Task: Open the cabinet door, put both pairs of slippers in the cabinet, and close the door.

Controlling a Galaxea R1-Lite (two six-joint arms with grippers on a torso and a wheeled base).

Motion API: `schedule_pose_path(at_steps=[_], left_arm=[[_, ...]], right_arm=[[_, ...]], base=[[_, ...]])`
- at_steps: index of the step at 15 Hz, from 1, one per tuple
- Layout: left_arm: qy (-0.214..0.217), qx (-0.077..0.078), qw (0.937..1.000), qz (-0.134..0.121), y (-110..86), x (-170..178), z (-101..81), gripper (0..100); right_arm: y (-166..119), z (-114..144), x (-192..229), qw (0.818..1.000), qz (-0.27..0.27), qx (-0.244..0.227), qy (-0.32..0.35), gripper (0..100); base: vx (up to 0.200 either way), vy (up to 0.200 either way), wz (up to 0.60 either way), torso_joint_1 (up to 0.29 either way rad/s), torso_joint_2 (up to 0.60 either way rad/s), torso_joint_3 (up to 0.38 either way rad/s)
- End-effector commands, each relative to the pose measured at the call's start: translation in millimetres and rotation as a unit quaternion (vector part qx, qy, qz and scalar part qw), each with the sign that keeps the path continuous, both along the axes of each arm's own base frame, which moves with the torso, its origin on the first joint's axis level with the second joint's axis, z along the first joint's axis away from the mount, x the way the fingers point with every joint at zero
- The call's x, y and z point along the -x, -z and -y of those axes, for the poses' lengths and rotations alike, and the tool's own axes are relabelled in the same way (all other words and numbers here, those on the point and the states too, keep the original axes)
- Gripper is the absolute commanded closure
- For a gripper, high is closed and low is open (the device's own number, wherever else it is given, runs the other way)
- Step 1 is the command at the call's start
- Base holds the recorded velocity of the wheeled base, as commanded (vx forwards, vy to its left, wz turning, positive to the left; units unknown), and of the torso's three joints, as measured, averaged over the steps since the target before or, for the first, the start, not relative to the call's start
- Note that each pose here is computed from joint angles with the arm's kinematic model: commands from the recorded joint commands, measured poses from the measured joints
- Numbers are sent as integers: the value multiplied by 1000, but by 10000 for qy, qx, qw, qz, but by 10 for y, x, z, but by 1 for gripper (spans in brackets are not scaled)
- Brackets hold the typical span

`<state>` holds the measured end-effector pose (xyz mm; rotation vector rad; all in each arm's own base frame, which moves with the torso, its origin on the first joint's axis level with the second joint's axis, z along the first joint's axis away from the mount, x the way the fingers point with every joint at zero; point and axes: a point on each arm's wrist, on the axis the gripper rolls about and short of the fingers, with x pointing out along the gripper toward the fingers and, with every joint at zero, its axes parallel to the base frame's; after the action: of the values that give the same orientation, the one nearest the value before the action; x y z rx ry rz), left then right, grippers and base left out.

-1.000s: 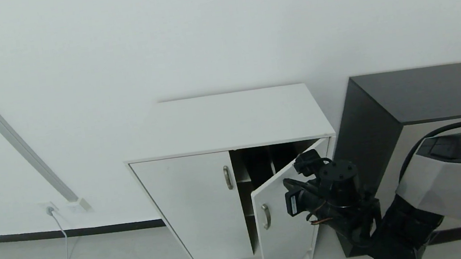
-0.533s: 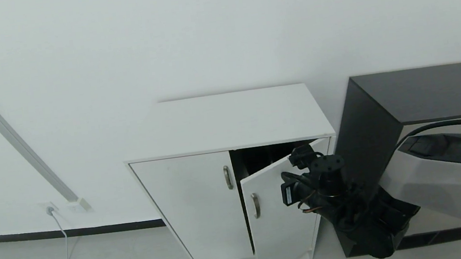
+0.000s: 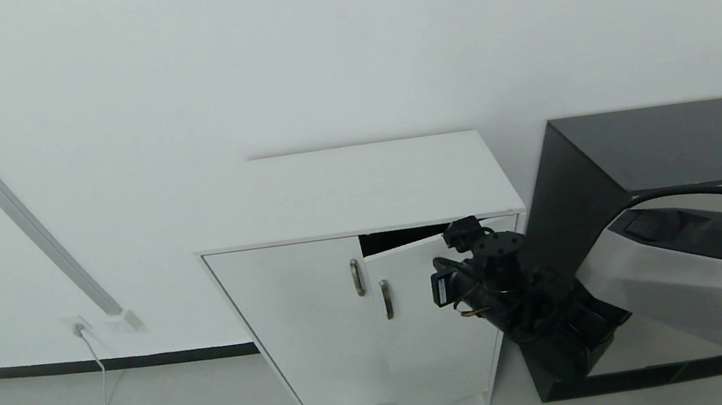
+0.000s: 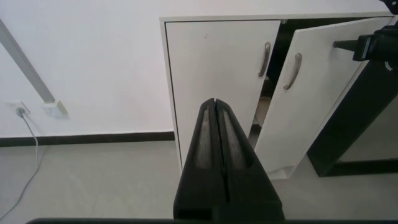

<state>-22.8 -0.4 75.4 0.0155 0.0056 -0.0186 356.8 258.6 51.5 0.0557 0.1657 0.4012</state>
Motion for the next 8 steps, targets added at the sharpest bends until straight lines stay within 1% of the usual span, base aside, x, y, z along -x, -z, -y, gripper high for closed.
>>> schedule_pose_path(at_steps=[1,7,8], left_arm=[[-1,1,10000,-2,1,0,0,100],[-1,1,10000,6,0,0,0,100],[-1,1,10000,6,0,0,0,100]], right_arm=[[-7,-27,-52,10000,9,-6,10,100],[25,-40,-140,10000,-12,20,62,100],[26,-31,-153,9999,14,83,67,100]], base=[[0,0,0,0,0,0],[0,0,0,0,0,0],[0,0,0,0,0,0]])
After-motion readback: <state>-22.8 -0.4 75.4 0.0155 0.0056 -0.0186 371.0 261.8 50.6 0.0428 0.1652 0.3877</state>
